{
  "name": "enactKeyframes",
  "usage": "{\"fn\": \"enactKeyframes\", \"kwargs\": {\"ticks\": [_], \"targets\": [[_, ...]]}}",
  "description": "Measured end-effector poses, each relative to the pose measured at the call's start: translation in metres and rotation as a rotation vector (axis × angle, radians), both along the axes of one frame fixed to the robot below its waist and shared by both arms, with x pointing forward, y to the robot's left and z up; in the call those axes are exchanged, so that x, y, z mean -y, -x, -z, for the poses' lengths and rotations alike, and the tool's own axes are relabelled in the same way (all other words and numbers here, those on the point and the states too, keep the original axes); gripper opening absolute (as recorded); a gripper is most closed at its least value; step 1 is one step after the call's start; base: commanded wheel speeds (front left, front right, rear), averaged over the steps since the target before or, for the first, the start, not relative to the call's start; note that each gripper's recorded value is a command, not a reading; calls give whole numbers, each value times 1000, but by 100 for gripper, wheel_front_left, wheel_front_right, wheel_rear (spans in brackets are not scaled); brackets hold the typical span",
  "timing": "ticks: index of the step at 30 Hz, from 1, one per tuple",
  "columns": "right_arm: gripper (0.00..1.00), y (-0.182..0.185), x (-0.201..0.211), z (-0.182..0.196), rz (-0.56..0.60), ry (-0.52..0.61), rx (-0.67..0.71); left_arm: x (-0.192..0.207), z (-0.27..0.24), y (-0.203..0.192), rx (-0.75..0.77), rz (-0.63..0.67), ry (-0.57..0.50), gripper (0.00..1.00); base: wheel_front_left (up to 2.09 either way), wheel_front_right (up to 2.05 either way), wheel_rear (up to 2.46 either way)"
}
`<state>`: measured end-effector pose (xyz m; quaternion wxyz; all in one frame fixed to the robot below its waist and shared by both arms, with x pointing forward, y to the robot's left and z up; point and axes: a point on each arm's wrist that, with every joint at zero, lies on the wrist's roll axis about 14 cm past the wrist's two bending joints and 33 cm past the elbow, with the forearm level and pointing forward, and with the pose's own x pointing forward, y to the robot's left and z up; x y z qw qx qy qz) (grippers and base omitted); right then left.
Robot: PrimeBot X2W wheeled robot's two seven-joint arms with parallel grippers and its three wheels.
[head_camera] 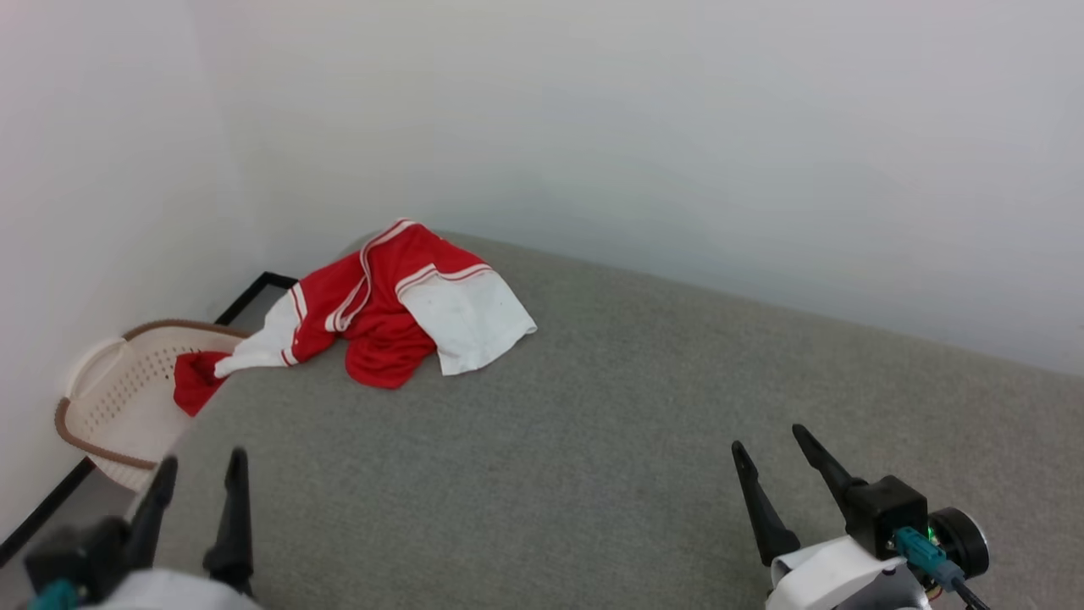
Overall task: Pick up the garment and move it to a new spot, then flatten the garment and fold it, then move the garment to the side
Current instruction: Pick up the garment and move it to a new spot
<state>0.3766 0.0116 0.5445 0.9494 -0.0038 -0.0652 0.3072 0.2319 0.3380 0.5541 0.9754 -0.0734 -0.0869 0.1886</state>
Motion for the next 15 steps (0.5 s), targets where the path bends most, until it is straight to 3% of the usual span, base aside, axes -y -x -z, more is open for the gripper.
{"fn": "enactKeyframes", "kwargs": {"ticks": [9, 15], "targets": [[100, -18, 7, 5, 29, 23, -7, -9, -37, -53, -30, 85, -22, 100, 0, 0, 0], [100, -51, 13, -10, 66, 26, 42, -25, -62, -110, -70, 122, -20, 100, 0, 0, 0]]}}
